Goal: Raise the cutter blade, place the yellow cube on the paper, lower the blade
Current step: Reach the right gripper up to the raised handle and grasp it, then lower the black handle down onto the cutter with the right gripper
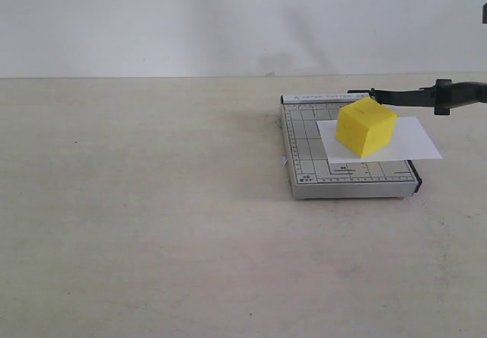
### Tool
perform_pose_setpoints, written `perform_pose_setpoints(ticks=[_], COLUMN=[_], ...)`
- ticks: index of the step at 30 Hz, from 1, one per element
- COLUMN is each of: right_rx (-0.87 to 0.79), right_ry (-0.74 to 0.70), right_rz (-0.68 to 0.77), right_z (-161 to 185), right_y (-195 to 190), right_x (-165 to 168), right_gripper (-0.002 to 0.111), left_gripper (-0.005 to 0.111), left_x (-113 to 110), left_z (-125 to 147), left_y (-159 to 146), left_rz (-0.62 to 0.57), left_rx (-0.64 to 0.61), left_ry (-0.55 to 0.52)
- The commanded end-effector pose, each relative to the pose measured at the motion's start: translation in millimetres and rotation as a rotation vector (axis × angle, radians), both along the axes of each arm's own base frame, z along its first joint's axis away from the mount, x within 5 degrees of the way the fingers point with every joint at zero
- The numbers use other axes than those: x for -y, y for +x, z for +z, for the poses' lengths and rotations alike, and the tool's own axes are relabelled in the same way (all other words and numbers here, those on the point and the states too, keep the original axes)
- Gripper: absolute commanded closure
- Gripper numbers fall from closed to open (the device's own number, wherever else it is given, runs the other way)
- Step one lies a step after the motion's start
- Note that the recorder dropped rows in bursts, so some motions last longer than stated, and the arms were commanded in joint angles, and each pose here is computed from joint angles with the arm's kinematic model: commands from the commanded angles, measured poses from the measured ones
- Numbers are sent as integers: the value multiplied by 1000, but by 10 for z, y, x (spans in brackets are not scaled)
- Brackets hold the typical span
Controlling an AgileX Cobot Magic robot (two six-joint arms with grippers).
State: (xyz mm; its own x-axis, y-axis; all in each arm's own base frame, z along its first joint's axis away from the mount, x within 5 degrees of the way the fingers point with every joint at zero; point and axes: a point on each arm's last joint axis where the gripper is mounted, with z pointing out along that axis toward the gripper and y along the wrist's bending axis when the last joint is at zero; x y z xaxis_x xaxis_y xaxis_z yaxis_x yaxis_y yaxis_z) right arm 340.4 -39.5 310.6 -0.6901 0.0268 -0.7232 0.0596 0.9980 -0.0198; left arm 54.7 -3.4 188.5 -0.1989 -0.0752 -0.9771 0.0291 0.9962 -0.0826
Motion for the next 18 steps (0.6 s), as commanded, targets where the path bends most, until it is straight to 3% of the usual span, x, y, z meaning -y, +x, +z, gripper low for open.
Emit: perform_pose_setpoints(ticks=[1,3,6,11,18], right_rx=[-143,-195,-248,-337,-415], right_ry=[37,35,48,92,67], right_rz=[182,232,261,243,224], right_z=[262,334,326,281,231], right_y=[-98,-137,-182,-245,-287], right_x=[-316,-439,-553,-603,-570], right_gripper=[91,74,58,64,64], left_gripper=[102,102,102,102,102], left_x=[1,1,1,1,1], left_z=[-8,-8,-8,-8,-8], left_y=[-1,-1,-1,-1,-1], left_rz=[0,0,0,0,-1], left_rx=[2,2,2,2,3], left_ry=[-7,-7,-7,-7,-1])
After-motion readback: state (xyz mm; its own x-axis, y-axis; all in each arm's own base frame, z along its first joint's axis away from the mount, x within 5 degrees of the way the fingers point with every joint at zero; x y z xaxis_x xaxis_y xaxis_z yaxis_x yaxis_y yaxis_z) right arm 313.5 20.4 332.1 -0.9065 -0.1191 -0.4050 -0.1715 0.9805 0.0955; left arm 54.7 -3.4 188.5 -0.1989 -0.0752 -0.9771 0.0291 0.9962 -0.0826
